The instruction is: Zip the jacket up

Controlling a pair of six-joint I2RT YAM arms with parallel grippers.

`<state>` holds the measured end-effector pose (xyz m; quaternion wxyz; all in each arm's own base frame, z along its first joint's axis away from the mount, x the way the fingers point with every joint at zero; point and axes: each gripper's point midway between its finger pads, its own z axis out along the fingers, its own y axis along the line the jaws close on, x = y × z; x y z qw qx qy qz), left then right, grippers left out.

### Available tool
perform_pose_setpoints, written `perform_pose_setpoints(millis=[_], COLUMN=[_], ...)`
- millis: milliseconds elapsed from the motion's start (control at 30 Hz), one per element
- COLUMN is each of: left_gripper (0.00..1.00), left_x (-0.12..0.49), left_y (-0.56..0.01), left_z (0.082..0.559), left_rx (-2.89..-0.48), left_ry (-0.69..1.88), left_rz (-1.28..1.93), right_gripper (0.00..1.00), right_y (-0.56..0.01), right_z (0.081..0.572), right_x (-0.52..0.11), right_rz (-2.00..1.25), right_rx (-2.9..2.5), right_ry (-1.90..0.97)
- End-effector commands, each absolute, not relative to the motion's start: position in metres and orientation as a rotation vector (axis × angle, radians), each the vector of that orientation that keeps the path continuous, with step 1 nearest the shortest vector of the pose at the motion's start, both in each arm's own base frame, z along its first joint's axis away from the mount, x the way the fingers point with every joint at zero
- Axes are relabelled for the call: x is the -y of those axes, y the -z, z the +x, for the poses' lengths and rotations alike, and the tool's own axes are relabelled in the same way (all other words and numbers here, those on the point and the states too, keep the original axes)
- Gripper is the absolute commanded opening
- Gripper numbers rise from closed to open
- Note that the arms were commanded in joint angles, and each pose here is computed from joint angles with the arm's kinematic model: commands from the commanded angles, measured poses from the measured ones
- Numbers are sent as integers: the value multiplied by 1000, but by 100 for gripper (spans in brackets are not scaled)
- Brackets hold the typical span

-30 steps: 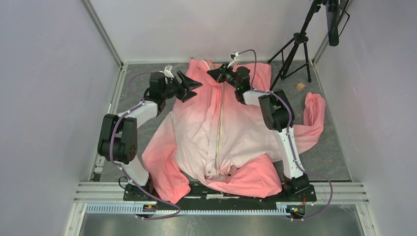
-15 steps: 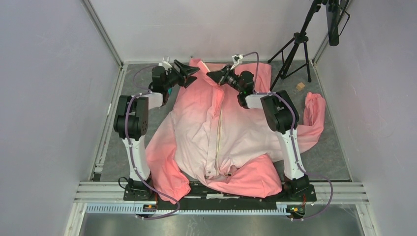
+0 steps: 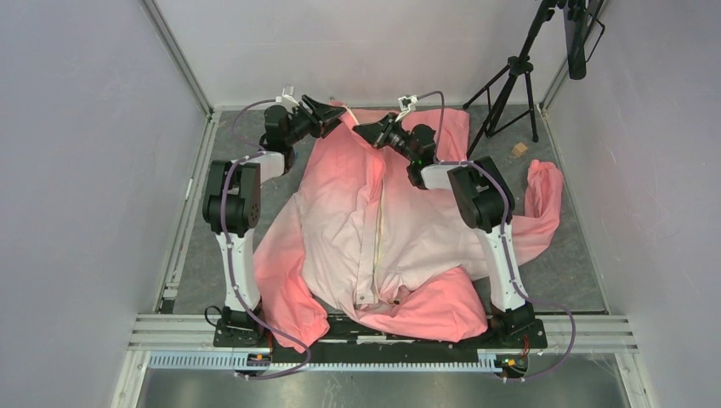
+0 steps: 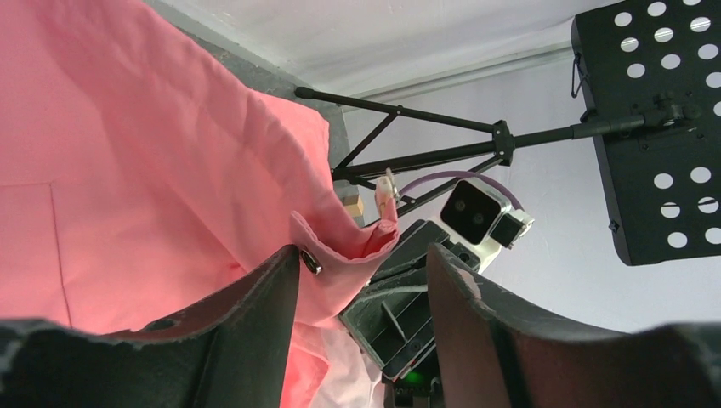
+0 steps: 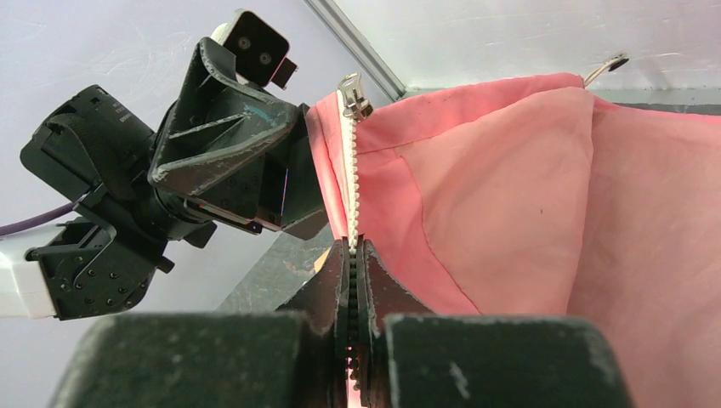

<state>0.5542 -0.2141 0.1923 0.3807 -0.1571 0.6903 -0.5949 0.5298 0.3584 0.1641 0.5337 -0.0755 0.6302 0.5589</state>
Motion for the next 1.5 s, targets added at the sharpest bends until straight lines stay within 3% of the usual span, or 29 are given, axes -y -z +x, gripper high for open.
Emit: perform_pose_setpoints(millis=[0,233,467,600,700,867,967,1200,1467], left_gripper=[57,42,38,25,6,2,2,2,2], left_x=[217,217,219,217,215,204,198,196,197], left_y=[-208,-208,-213,-214,-216,-216,-217,-217,-211], left_z=[562,564,568,570,571,568,564,561,554], left_rx=[-1718,-1707,-1676,-1663,-1659,-1669,-1670,-1685,-1718], left_ry=[1543,1558,1598,1604,1602,1590,1588,1583,1590], left_rz=[-360,-369,-375,-381,-370,-312,-244,-164,-234], right_gripper=[0,1,0,0,2,42,57,73,76], right_y=[-212,-211,-211,-212,-208,-186,-185,-184,-157], right_z=[527,530,529,530,531,540,545,565,624], right_x=[-363,-365,-370,-371,-369,-346,-328,-291,-253], right_rz=[-205,-184,-180,-168,-157,-115,-131,-184,-156], right_rx=[-1388,-1400,-1408,-1414,-1448,-1625,-1685,-1751,-1842], right_ry=[-1347,-1316,-1294,-1280,-1250,-1029,-887,-617,-226])
